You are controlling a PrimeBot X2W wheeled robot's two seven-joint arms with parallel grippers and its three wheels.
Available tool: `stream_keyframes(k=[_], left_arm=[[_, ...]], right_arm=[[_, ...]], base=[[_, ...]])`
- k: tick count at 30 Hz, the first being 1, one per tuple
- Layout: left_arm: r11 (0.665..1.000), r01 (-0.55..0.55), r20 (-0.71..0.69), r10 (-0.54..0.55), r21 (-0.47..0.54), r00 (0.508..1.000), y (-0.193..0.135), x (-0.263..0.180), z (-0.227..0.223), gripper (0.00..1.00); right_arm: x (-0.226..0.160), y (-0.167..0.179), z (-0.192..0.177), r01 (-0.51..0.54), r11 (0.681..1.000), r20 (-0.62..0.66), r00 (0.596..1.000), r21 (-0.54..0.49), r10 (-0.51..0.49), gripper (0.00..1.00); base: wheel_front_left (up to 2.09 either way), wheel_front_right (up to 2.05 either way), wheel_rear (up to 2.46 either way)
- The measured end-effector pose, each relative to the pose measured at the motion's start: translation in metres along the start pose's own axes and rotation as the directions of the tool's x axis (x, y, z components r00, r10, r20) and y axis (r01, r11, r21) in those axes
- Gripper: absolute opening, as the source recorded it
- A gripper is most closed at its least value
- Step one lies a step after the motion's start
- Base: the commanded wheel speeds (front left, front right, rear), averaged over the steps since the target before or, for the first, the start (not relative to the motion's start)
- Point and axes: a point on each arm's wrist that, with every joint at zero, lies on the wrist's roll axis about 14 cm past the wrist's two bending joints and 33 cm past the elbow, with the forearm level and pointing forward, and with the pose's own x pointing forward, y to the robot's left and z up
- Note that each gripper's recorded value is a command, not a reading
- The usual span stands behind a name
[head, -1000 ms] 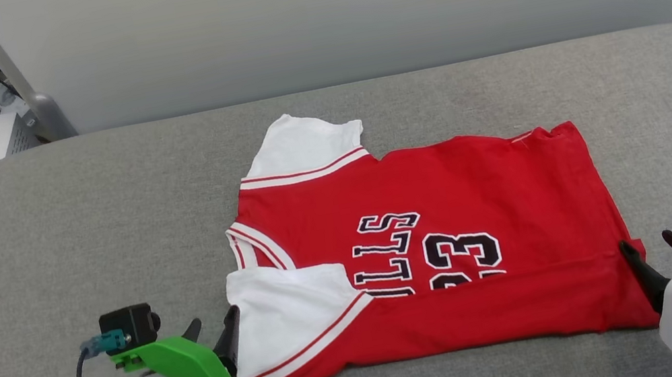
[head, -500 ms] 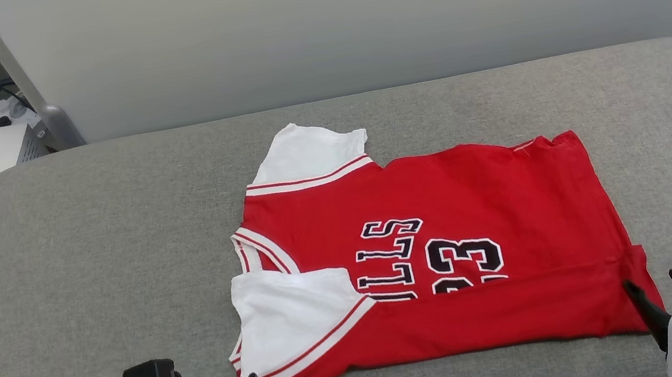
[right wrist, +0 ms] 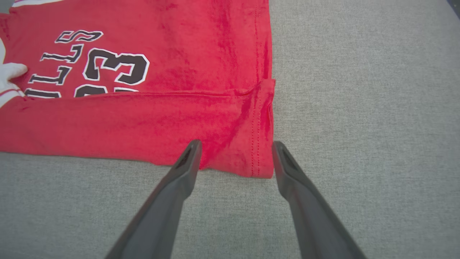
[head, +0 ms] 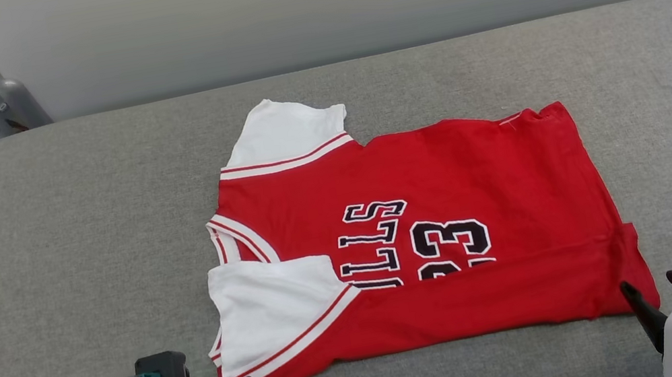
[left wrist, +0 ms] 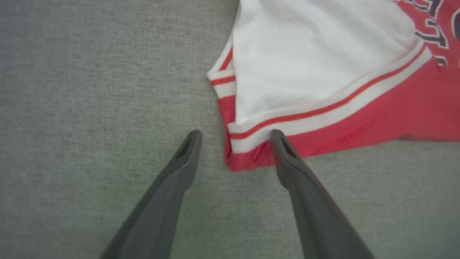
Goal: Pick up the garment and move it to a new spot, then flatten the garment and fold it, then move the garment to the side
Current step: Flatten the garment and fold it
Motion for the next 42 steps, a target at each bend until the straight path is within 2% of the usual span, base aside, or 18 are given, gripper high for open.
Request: stream_keyframes(k=[7, 10, 11, 12, 13, 20, 25, 26, 27, 29, 33, 42], left_arm=[[0.999, -0.022, -0.042, 0.024, 0.048, 0.999, 0.005, 0.018, -0.001, 1.0], [0.998, -0.018, -0.101, 0.025, 0.065, 0.995, 0.005, 0.023, -0.009, 1.0], [0.997, -0.014, -0.122, 0.022, 0.07, 0.992, 0.004, 0.024, -0.012, 0.81], [0.997, -0.007, -0.135, 0.017, 0.074, 0.991, 0.003, 0.025, -0.013, 0.22], [0.997, -0.001, -0.143, 0.012, 0.077, 0.99, 0.002, 0.026, -0.012, 0.0], [0.998, 0.015, -0.125, -0.008, 0.056, 0.992, -0.005, 0.019, -0.008, 0.0], [0.999, 0.024, -0.069, -0.021, 0.037, 0.997, -0.011, 0.003, 0.002, 0.0], [0.999, 0.027, -0.053, -0.025, 0.035, 0.998, -0.012, 0.0, 0.006, 0.0], [0.998, 0.058, 0.031, -0.059, 0.038, 0.998, -0.019, -0.019, 0.033, 0.0], [0.997, 0.071, 0.043, -0.073, 0.032, 0.996, -0.022, -0.025, 0.038, 0.0], [0.996, 0.088, 0.024, -0.089, 0.03, 0.996, -0.026, -0.034, 0.039, 0.0], [0.997, 0.077, -0.058, -0.076, 0.023, 0.995, -0.024, -0.04, 0.031, 0.0]], right_arm=[[0.007, -0.004, -0.001, 0.009, 1.0, -0.016, 1.0, 0.003, -0.009, 1.0], [0.009, -0.005, -0.004, 0.014, 1.0, -0.028, 1.0, 0.005, -0.014, 1.0], [0.01, -0.006, -0.005, 0.015, 1.0, -0.032, 0.999, 0.006, -0.015, 1.0], [0.01, -0.006, -0.005, 0.016, 1.0, -0.035, 0.999, 0.007, -0.016, 1.0], [0.011, -0.006, -0.006, 0.017, 1.0, -0.037, 0.999, 0.006, -0.017, 1.0], [0.011, -0.011, -0.005, 0.028, 0.999, -0.047, 0.998, -0.027, -0.029, 1.0], [0.007, -0.014, -0.011, 0.038, 0.998, -0.099, 0.994, -0.046, -0.043, 1.0], [0.007, -0.015, -0.011, 0.041, 0.998, -0.109, 0.993, -0.048, -0.046, 1.0], [0.009, -0.014, -0.014, 0.041, 0.997, -0.159, 0.986, -0.069, -0.051, 1.0], [0.011, -0.015, -0.016, 0.042, 0.997, -0.182, 0.982, -0.07, -0.055, 1.0], [0.017, -0.016, -0.03, 0.043, 0.996, -0.262, 0.963, -0.079, -0.063, 1.0], [0.038, -0.021, -0.032, 0.057, 0.995, -0.304, 0.949, -0.086, -0.081, 1.0]], base=[[0.0, 0.0, 0.0], [0.0, 0.0, 0.0], [0.0, 0.0, 0.0], [0.0, 0.0, 0.0], [0.0, 0.0, 0.0], [0.0, 0.0, 0.0], [0.0, 0.0, 0.0], [0.0, 0.0, 0.0], [0.0, 0.0, 0.0], [0.0, 0.0, 0.0], [0.0, 0.0, 0.0], [0.0, 0.0, 0.0]])
